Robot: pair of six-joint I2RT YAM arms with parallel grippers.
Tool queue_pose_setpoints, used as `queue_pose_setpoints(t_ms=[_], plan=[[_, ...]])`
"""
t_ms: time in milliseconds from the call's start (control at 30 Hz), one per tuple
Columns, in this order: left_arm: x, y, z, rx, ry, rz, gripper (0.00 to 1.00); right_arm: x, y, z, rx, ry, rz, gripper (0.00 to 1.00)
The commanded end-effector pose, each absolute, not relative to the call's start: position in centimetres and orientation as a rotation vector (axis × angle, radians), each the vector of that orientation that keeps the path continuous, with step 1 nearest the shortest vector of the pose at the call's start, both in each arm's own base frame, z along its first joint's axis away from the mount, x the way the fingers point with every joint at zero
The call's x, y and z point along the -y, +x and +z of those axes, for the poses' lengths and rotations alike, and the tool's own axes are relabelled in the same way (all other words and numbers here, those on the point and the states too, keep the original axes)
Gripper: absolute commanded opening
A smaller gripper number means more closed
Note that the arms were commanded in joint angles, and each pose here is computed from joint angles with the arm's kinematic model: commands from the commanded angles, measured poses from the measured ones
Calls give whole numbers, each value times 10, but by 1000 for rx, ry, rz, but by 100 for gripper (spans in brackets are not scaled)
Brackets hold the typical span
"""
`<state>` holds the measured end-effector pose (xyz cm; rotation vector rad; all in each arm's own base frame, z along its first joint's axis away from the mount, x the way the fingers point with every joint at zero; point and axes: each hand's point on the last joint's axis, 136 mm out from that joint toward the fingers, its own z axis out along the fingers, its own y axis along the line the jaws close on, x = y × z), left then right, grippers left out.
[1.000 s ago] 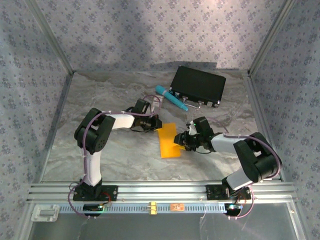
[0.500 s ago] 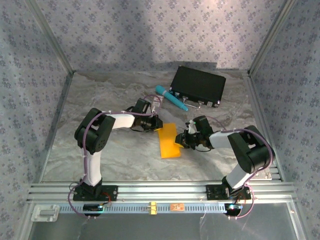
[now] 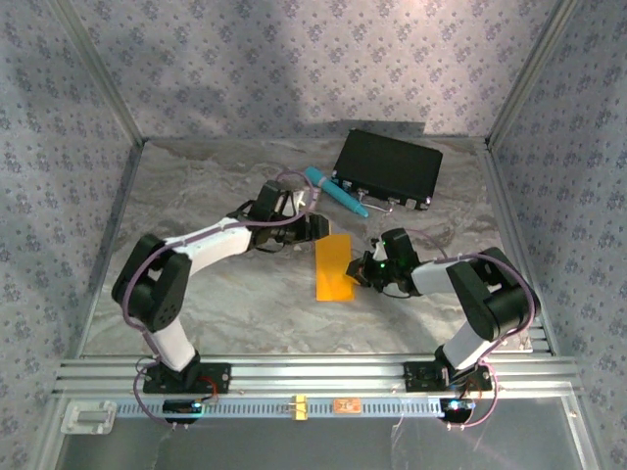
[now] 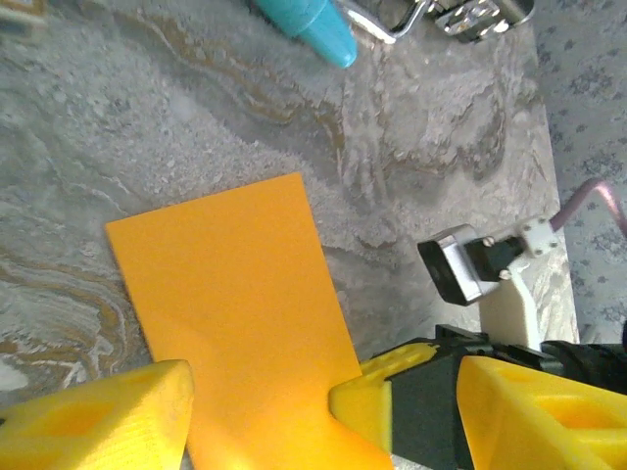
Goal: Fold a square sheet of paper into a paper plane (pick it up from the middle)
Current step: Fold the triangle a second time at the center of the table.
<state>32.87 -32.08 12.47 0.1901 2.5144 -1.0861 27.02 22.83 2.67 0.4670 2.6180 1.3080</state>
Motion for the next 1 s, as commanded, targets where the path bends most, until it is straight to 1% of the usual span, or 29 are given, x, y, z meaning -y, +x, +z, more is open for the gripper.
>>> queue_pose_setpoints(t_ms=[0, 133, 200, 267, 300, 400, 467, 533, 633, 733, 967], plan=[[309, 322, 120, -2478, 225, -950, 69, -231, 275, 36, -2573, 493, 1328, 9], [309, 302, 123, -2381, 338, -939, 64, -233, 275, 42, -2581, 412, 1340, 17], [307, 292, 123, -2381, 364, -949, 60, -234, 275, 44, -2597, 377, 1333, 19], [308, 280, 120, -2379, 403, -966, 52, -234, 276, 47, -2600, 344, 1344, 20], [310, 274, 120, -2364, 427, -964, 51, -235, 276, 47, -2603, 331, 1350, 20], [317, 254, 114, -2334, 532, -915, 52, -236, 277, 46, -2623, 316, 1354, 20], [322, 239, 108, -2326, 622, -845, 55, -235, 277, 43, -2634, 318, 1358, 20], [326, 227, 101, -2321, 721, -722, 58, -235, 277, 43, -2635, 320, 1356, 20], [334, 214, 93, -2296, 838, -567, 60, -234, 279, 45, -2630, 317, 1364, 20], [344, 203, 87, -2260, 927, -463, 63, -234, 279, 45, -2631, 319, 1363, 19], [368, 185, 76, -2171, 1088, -272, 67, -234, 280, 47, -2628, 328, 1370, 17]])
